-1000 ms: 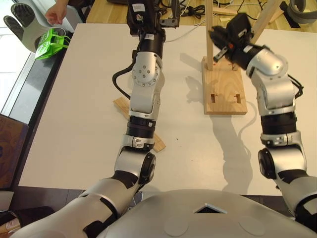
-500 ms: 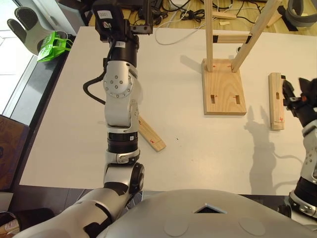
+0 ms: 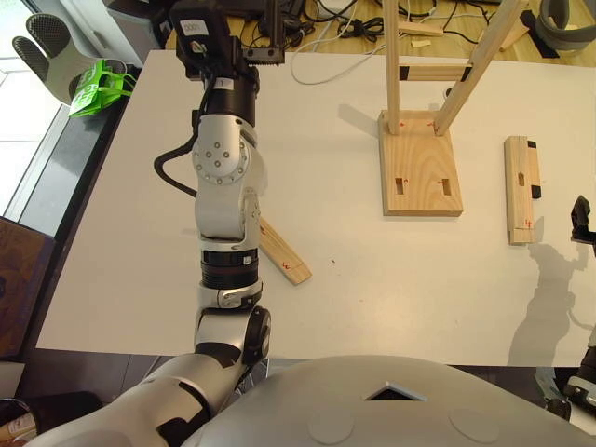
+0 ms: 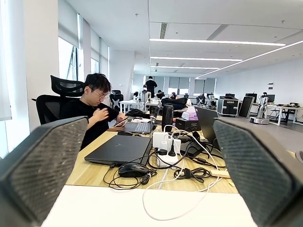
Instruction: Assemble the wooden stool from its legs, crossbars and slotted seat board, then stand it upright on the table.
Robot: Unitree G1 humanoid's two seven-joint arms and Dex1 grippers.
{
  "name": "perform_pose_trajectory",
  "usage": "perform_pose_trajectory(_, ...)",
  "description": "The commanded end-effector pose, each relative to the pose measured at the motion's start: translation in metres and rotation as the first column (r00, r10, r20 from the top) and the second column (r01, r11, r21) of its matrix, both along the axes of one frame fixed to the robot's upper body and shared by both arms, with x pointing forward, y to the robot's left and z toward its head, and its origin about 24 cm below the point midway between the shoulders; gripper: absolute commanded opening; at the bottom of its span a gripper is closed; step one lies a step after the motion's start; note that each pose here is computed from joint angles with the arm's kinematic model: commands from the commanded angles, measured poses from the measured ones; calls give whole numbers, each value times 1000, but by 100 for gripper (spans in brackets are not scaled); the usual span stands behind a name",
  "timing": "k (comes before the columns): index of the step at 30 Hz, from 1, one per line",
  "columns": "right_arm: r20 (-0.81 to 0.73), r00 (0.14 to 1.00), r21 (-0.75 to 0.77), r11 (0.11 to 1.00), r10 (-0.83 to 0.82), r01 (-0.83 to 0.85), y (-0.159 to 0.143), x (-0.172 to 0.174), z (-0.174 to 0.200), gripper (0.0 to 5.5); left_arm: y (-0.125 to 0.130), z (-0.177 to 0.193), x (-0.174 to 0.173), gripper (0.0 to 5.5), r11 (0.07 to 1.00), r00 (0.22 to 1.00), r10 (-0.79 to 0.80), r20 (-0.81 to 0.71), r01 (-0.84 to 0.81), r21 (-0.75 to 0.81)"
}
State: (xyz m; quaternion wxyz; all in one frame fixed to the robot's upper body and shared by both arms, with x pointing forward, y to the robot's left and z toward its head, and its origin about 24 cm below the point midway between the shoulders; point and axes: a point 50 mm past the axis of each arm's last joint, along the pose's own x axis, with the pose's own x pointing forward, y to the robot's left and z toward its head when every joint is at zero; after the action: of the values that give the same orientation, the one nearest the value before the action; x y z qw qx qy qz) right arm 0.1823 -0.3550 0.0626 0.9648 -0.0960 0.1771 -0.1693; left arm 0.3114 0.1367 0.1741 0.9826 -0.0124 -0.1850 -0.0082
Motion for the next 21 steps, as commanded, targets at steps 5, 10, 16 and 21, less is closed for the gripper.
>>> perform_pose_trajectory(5,-215,965,359,931,153,-68,27,-14,-30,519,1,2,1,485,1000,1000,-3,-6,3,17)
perform_pose_trajectory(10,-257,966,300,952,29,52,17,-4,-31,519,-2,2,1,485,1000,1000,-12,-4,12,16)
perform_pose_trajectory(16,-270,962,299,947,-33,116,16,18,-34,519,-3,3,2,485,1000,1000,-20,-5,20,20)
perform_pose_trajectory(21,-267,963,327,938,-21,112,19,44,-36,519,-4,5,4,485,999,1000,-30,-4,30,24)
